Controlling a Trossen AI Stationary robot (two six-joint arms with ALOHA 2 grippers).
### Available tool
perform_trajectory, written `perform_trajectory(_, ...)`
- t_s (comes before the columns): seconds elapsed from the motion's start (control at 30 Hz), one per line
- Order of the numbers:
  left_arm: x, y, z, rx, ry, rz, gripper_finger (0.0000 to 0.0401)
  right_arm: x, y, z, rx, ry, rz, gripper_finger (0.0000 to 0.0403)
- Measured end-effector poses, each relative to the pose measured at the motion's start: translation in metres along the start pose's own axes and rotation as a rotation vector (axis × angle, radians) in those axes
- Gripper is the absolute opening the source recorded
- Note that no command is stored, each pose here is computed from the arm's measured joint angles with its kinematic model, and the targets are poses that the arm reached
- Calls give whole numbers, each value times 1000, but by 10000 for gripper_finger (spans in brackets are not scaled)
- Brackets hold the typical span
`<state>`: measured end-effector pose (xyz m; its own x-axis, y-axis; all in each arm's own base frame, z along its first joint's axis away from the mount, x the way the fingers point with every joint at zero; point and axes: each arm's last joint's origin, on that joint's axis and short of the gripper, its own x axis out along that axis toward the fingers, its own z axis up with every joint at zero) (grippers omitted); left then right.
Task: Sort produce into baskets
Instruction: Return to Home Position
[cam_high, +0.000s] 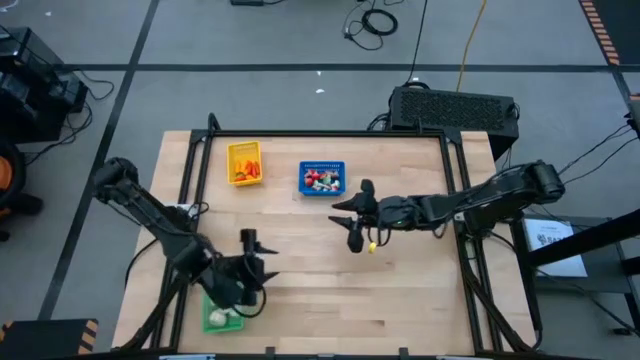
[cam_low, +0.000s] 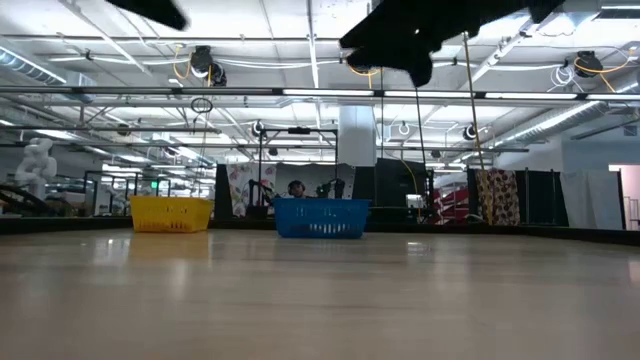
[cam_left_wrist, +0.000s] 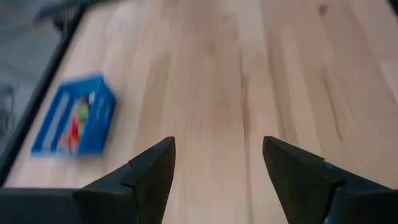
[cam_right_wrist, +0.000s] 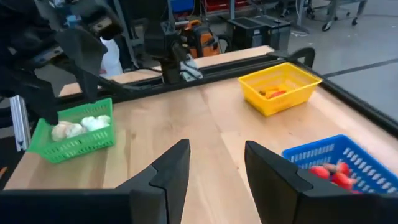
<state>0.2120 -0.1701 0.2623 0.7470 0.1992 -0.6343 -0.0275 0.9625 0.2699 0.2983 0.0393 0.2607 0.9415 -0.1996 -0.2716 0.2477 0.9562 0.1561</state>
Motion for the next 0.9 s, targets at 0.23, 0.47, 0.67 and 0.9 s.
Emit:
perform_trajectory(0.23, 53, 28, -13, 33, -171, -111, 248, 29, 9, -20, -32, -15, 112, 146)
perform_trajectory(0.47, 76, 80, -18, 14, -373, -172, 248, 37, 8, -26, -100, -10, 102, 146)
perform_trajectory(0.67, 64, 128, -29, -55, -358, -177, 248, 18, 1, -19, -184, 79, 72, 121)
perform_trajectory(0.9, 30, 157, -54, -199, -471, -90, 248, -14, -3, -7, -220, 154, 64, 11)
